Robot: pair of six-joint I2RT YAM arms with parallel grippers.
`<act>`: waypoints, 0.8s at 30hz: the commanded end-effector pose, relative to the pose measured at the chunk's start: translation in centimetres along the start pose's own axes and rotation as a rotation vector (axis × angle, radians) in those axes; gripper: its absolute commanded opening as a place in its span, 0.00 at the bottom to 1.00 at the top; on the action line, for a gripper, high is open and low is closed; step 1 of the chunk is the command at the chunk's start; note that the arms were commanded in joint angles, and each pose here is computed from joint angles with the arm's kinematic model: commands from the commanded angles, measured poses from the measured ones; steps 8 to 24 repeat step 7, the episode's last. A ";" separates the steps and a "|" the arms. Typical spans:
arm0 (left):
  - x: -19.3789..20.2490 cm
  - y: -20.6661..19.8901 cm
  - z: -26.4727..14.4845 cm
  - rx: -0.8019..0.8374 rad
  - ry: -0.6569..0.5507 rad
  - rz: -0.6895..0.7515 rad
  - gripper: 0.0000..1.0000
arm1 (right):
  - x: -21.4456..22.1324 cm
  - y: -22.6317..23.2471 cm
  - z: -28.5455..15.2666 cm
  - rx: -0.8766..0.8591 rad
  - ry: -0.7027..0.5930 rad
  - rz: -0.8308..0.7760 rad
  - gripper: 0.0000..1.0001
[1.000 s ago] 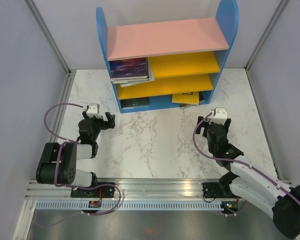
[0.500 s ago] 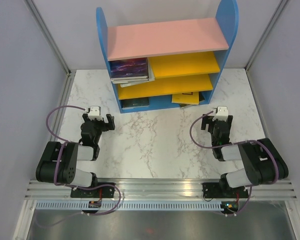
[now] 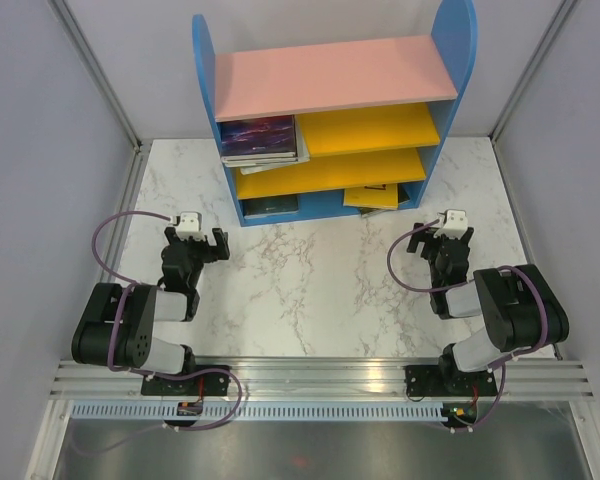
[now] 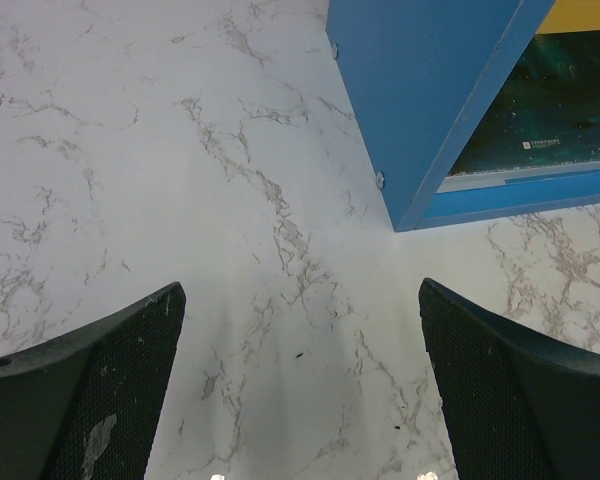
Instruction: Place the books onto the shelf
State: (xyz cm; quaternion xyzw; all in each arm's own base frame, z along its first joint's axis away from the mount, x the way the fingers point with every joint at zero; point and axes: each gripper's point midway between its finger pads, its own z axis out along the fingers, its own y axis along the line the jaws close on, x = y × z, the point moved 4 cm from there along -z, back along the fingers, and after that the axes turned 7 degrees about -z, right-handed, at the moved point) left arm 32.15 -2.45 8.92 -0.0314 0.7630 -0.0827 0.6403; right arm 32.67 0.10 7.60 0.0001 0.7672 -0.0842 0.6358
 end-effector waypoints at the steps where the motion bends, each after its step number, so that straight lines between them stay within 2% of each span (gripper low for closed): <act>1: -2.1 0.3 0.7 -0.015 -0.086 0.054 1.00 | -2.3 0.4 0.6 -0.027 -0.087 0.021 0.98; 24: -2.3 0.3 0.7 -0.015 -0.090 0.054 1.00 | -2.3 0.4 0.6 -0.027 -0.087 0.019 0.98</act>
